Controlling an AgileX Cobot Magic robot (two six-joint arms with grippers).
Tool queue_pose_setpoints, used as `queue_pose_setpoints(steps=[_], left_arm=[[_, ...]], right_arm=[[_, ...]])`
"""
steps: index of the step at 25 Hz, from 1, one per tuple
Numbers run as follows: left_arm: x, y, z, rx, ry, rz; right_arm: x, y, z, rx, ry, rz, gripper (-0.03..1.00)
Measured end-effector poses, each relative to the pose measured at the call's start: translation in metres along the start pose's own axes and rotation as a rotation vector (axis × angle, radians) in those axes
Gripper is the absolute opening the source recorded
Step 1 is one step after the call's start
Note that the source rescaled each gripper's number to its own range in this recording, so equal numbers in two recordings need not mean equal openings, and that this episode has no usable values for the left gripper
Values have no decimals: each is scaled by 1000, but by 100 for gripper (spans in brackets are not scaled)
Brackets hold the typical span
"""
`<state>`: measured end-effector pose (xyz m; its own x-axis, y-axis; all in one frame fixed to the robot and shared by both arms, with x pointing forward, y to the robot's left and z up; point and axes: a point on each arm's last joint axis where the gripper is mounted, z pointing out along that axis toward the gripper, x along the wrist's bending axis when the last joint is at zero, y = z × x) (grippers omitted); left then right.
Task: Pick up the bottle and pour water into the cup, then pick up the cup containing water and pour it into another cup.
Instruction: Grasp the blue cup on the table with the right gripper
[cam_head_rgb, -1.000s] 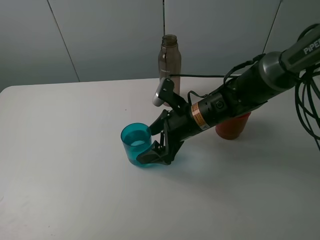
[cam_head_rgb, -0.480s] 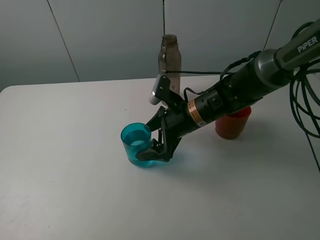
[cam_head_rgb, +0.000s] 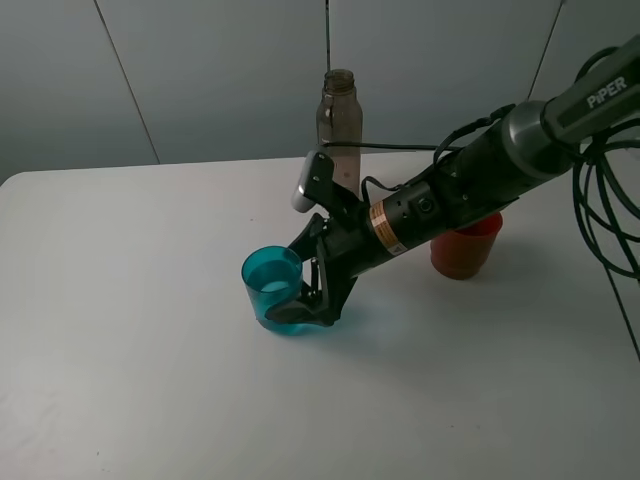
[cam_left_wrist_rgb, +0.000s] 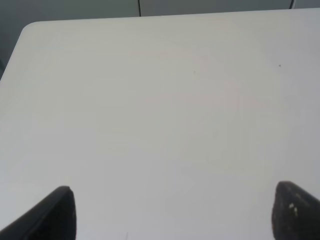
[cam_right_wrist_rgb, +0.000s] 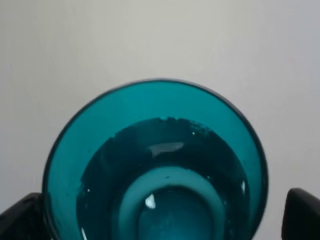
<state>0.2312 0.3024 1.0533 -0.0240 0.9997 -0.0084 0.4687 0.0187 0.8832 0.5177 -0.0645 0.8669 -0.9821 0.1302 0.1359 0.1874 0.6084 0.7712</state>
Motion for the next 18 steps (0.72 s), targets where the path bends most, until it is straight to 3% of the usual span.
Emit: queue_pose_setpoints(steps=[18], left_arm=[[0, 0, 0, 0, 0, 0]], right_arm=[[0, 3, 12, -14, 7, -32, 100]])
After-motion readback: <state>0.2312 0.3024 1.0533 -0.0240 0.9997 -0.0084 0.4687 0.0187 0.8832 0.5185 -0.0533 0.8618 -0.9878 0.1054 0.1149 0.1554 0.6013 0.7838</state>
